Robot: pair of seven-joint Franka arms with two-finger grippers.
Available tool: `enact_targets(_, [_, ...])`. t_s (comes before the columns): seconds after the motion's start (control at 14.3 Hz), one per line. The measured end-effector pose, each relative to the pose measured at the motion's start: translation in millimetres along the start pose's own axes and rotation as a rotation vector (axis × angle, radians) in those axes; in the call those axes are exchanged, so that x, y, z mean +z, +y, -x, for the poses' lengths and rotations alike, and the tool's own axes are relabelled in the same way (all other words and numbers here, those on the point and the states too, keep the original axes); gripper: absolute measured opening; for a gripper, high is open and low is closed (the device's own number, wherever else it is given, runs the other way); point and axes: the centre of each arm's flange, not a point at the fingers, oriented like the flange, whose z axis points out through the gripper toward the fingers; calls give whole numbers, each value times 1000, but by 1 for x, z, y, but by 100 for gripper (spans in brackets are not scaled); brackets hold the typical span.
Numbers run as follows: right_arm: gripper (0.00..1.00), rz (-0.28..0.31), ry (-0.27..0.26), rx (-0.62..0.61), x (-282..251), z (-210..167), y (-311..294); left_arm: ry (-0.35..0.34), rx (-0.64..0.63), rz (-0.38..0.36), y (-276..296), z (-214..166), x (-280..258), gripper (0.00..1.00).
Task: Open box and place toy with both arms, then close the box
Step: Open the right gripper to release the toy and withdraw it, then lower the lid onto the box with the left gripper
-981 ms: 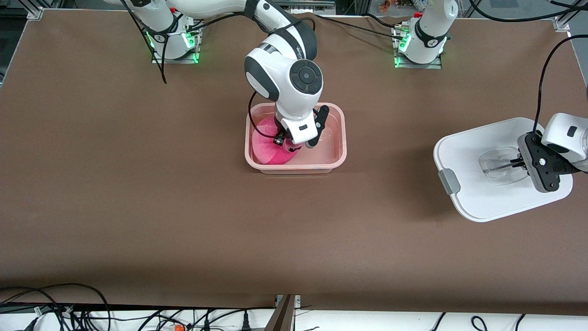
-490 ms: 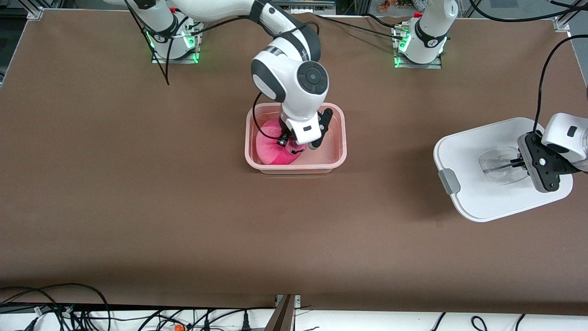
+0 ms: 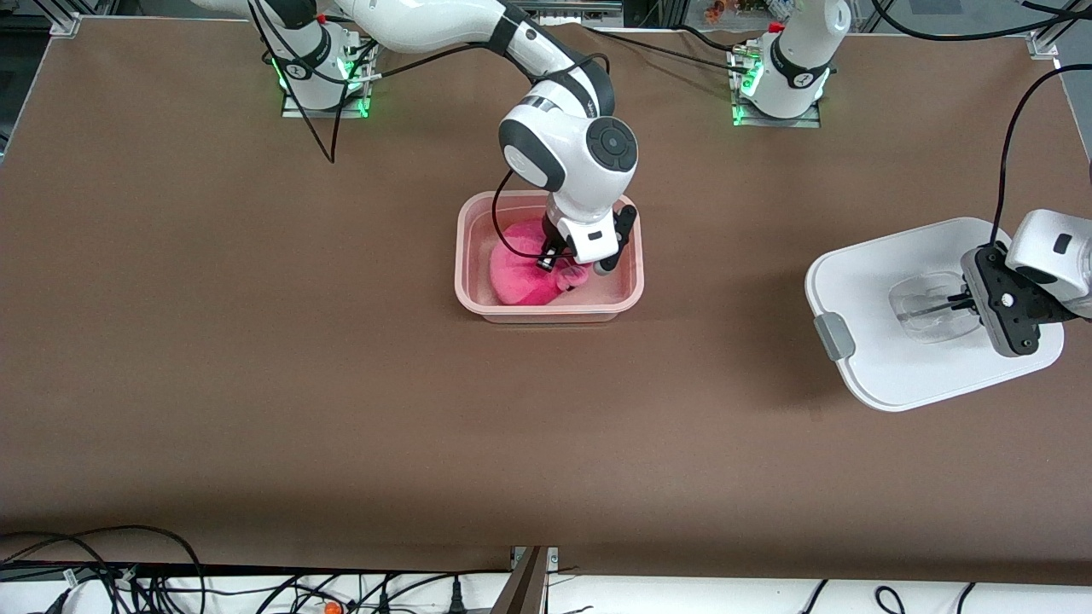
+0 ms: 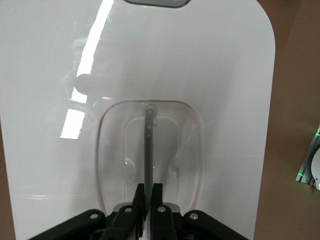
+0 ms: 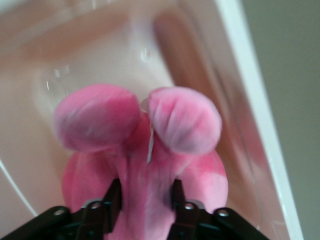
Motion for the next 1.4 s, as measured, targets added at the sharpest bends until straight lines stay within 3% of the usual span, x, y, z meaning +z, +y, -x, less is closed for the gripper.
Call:
enact_targets(0.14, [73,8,55,53,-6,-9,-14,0,-1,0,0,1,0,7])
enact_targets(0.35, [100,17,94,118,-13,-9,5,-1,0,3,0,0,0,7])
enact_targets(0.63, [100,30,180,245,-48,17,96,-5,4,21,2,0,2,7])
enact_targets(0.91, [100,-46,209,360,-108,62,148,-8,30,37,7,-10,3,7])
enact_targets(1.12, [100,-110,205,472,-145,115,195,-5,127,39,25,-66,2,7])
enact_targets(1.4, [100,-176,163,681,-185,238,267,-28,275,44,62,-165,14,7])
